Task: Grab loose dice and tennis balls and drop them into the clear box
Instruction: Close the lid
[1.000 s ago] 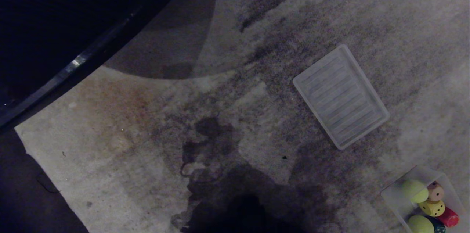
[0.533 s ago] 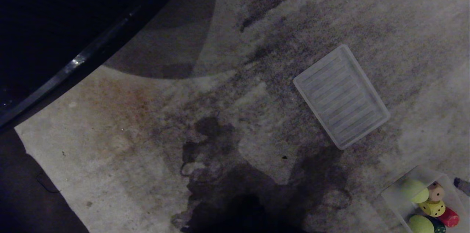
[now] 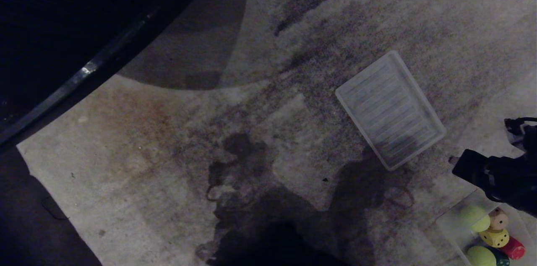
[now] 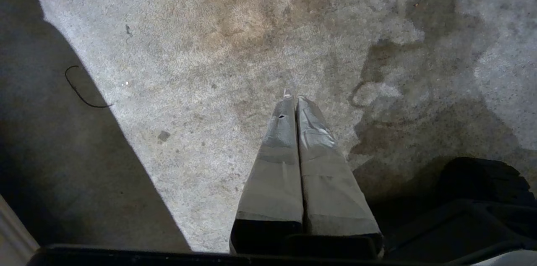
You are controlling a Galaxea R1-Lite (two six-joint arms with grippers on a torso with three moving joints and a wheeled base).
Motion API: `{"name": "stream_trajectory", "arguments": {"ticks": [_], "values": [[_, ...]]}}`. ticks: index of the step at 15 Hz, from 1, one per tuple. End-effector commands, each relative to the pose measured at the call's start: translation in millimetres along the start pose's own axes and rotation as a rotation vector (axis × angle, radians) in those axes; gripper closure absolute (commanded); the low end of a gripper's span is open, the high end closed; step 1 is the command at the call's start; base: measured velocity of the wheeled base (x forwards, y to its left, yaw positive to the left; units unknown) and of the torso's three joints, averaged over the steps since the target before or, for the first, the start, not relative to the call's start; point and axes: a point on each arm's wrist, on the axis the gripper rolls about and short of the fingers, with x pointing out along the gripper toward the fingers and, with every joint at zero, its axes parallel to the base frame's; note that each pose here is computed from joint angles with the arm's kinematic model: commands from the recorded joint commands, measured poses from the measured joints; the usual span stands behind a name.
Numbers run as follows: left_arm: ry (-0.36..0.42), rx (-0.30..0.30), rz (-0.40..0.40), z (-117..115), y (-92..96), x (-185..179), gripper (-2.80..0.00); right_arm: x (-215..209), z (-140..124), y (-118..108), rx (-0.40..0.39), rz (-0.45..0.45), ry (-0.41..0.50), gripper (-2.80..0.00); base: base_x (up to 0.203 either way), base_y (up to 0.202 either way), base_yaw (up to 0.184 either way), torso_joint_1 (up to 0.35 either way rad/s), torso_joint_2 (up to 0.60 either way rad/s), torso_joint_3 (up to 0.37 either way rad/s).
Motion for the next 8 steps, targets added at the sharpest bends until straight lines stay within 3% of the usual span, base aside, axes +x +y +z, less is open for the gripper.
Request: {"name": "stream_trajectory", "arguments": {"ticks": [1,8], "values": [[0.002,-0.001,0.001,-0.4,0.0,0.2,0.00,33.1,-13.2,-0.1,0.007,-0.020,0.055,-2.80,0.000,0.000,0.000,0.000,0.00,0.000],[0.002,-0.001,0.001,-0.4,0.0,0.2,0.00,66.4,-24.7,-2.3,0.060,-0.017,0.043,-2.80,0.000,0.000,0.000,0.000,0.00,0.000]]}}
